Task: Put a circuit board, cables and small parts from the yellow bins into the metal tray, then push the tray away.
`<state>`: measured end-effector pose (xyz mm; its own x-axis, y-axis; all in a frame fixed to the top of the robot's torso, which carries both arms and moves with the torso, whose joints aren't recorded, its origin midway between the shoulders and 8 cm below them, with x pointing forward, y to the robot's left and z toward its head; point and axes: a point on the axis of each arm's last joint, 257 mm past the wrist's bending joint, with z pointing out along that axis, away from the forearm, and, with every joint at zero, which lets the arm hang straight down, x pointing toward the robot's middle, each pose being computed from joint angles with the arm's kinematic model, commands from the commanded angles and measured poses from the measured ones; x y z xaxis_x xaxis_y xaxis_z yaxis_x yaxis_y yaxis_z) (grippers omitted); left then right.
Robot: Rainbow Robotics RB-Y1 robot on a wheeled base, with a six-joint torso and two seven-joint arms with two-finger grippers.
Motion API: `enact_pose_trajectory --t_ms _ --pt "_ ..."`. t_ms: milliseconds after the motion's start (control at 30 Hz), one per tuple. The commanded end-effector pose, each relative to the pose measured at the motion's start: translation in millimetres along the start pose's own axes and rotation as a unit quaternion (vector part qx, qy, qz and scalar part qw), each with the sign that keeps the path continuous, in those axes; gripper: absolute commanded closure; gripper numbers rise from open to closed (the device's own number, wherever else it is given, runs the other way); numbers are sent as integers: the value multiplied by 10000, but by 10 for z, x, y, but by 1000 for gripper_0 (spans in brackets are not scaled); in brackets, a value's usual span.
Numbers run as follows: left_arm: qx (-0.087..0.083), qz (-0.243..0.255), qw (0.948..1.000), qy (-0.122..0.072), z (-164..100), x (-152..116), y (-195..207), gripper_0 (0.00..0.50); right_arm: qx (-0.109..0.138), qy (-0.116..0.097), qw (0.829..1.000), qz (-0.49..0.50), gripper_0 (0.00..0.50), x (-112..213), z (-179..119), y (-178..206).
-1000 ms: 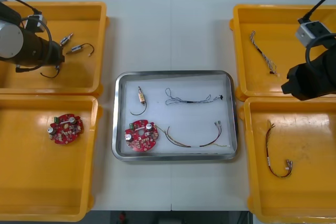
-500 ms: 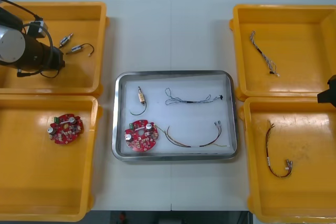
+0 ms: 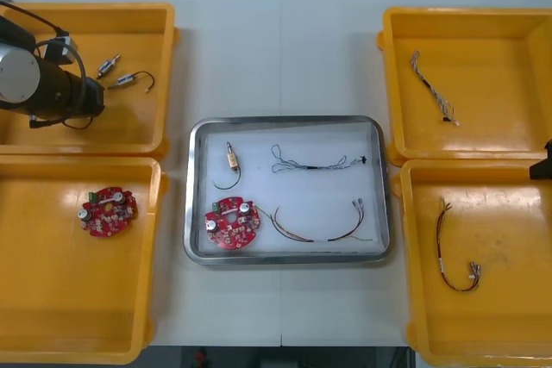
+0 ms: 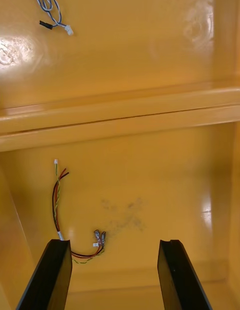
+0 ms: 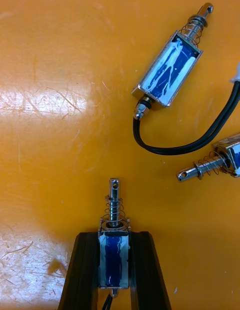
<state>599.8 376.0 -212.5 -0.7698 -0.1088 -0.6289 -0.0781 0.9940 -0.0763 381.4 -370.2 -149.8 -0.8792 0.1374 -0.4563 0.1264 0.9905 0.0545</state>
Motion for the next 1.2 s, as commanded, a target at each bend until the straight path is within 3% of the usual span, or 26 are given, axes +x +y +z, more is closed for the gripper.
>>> enact_pose_trajectory --t_ms 33,200,300,467,833,1200 --pt "82 565 9984 -64 22 -7 -57 500 176 -104 9997 -107 0 -13 -39 -183" --pt "87 605 9981 -109 16 -34 -54 500 127 -113 9997 -180 0 4 -14 -170" --pt "109 608 9978 -229 -76 -150 -48 500 86 -108 9996 -243 0 13 -11 -141" --pt "213 522 9977 -365 -363 -386 -78 500 84 -72 9995 -307 0 47 4 -142" --pt "301 538 9970 -470 -926 -672 -121 500 48 -29 9993 -359 0 103 36 -123" --pt "440 272 9986 -123 -1571 -686 -314 500 48 -29 9993 -359 0 103 36 -123"
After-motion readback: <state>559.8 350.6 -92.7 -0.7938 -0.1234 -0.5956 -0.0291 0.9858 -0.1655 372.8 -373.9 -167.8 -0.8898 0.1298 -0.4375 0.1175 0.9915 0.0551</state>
